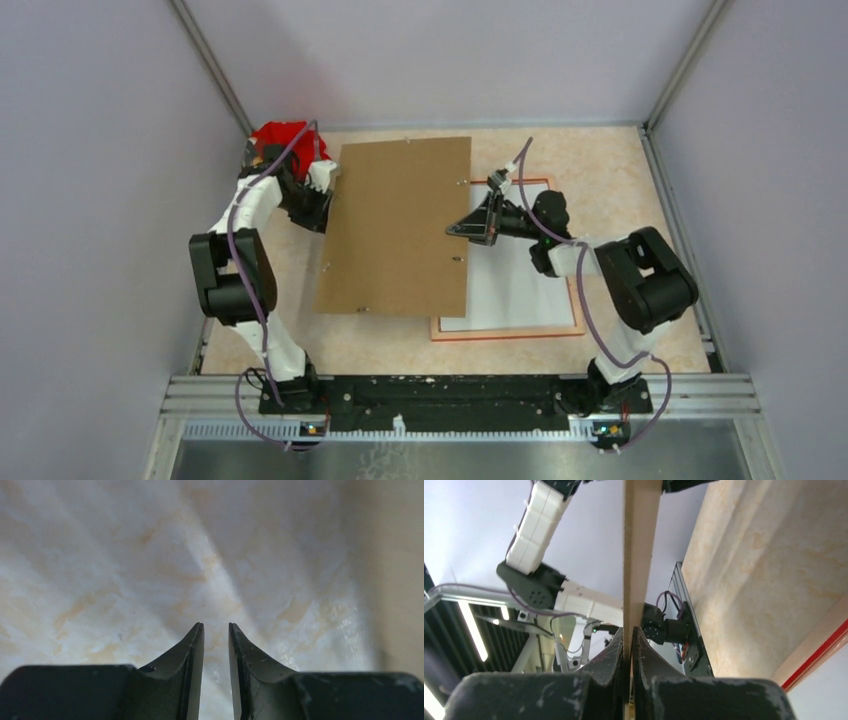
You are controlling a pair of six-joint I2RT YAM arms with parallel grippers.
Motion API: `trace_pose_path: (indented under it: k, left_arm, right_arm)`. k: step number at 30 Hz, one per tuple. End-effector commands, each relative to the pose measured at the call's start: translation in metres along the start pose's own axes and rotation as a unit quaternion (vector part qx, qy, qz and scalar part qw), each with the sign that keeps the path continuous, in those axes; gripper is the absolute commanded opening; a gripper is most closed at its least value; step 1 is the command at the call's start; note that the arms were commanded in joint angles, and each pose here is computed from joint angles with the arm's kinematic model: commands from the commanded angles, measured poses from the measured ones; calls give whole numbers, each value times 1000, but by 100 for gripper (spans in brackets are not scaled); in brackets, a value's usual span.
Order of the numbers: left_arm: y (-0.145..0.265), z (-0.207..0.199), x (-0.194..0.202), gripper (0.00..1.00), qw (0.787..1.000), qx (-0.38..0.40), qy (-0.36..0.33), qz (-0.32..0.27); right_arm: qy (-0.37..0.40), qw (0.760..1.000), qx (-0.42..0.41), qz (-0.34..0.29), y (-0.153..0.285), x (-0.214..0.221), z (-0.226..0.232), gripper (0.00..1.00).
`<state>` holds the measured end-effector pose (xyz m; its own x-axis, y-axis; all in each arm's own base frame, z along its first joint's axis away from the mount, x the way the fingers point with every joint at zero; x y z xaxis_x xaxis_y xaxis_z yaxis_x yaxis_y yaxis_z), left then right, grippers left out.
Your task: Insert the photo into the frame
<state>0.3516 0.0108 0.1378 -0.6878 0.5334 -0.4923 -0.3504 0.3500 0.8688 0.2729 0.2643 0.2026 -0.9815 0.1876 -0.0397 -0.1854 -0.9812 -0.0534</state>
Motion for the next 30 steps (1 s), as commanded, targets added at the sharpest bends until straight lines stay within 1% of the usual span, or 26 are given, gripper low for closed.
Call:
trace_pose_path:
  k: [1, 4, 11, 16, 20, 24, 27, 30]
  left_arm:
    - [2, 17, -27, 31, 999, -14, 27, -39]
    - [8, 19, -35, 31, 998, -19, 22, -54]
    - [24, 6, -49, 32, 996, 4, 20, -90]
    - [26, -13, -58, 40, 994, 31, 20, -106]
    - [1, -41, -73, 42, 992, 63, 21, -104]
    - [-31, -66, -97, 42, 988, 109, 47, -101]
    - [-58, -94, -117, 43, 985, 141, 46, -89]
    - [-80, -120, -134, 44, 976, 188, 61, -94]
  right_arm:
    - [104, 990, -76, 57, 12, 18, 57, 0]
    - [102, 992, -65, 47, 19, 15, 56, 0]
    - [103, 994, -17, 16, 44, 9, 50, 0]
    - [114, 993, 15, -37, 77, -3, 57, 0]
    - [116, 988, 33, -95, 115, -13, 70, 0]
    - [124, 980, 40, -150, 149, -13, 87, 0]
    - [118, 974, 45, -186, 164, -10, 92, 0]
    - [112, 971, 36, -208, 173, -7, 97, 0]
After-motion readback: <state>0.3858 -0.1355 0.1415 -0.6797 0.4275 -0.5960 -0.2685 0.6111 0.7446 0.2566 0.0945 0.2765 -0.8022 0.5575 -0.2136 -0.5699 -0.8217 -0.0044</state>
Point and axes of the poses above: each gripper's point midway between its finger pads, its own y axis back along the fingers, its own z axis along the line the jaws close on, x = y × z, the point moved 5 cm from there along y, back along the fingers, and after that the axes turned 9 degrees about -y, right-handed, at the moved point
